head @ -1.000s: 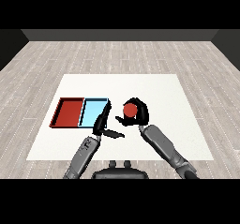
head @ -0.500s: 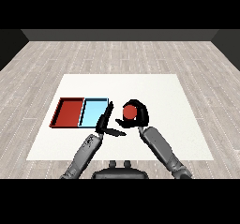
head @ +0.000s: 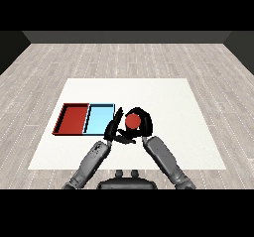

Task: Pick the red can and put it in the red box

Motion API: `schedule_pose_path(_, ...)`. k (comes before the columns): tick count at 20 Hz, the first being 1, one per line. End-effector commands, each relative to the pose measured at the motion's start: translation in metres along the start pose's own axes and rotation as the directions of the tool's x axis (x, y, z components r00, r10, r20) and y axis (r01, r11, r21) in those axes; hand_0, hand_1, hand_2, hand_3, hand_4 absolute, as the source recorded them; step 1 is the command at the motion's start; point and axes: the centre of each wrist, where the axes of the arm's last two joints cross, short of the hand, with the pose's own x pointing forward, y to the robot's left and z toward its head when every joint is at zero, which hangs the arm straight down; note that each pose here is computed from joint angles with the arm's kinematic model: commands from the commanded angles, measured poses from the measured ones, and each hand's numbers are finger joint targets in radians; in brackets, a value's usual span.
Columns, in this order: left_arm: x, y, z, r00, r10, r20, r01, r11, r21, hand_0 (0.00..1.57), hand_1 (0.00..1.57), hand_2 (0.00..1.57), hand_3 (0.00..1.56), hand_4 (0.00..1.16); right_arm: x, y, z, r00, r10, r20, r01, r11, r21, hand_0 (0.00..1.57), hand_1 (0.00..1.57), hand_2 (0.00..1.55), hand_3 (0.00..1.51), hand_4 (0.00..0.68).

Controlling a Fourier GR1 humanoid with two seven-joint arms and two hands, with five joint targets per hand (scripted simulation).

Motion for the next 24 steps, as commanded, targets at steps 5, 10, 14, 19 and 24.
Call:
schedule_pose_path(5,-0.011,-0.001,-0.0123,0.999,0.015,-0.029,-0.015,1.0,0.002,0.0,0.0,0.0,0.0,0.0,0.018,0.011,0.02,0.999,-0.044,-0.007,0.044,0.999,-0.005,1.51,1.51,1.45,1.42,0.657)
schedule_pose_path(10,-0.009,-0.002,0.0153,0.999,0.037,-0.023,-0.038,0.998,-0.051,0.0,0.0,0.0,0.0,0.0,0.001,0.035,0.007,0.9985,-0.054,-0.004,0.054,0.9983,0.022,1.53,1.53,1.46,1.42,0.658)
schedule_pose_path(14,-0.003,-0.019,-0.0081,0.999,0.045,0.003,-0.045,0.998,-0.046,0.0,0.0,0.0,0.0,0.0,-0.005,0.021,-0.009,0.9994,-0.035,-0.008,0.035,0.9993,0.014,1.52,1.52,1.46,1.4,0.646)
schedule_pose_path(19,-0.005,-0.006,-0.0165,0.999,0.049,-0.011,-0.046,0.985,0.169,0.37,0.37,0.72,0.57,0.91,0.001,0.03,-0.001,0.9998,-0.02,-0.005,0.021,0.9991,0.036,1.54,1.54,1.47,1.4,0.651)
schedule_pose_path(24,-0.025,-0.028,-0.0081,0.998,0.008,-0.066,0.005,0.983,0.181,1.57,1.57,1.56,1.47,1.12,0.007,0.03,0.004,0.9986,-0.053,-0.001,0.053,0.9983,0.024,1.49,1.49,1.45,1.39,0.654)
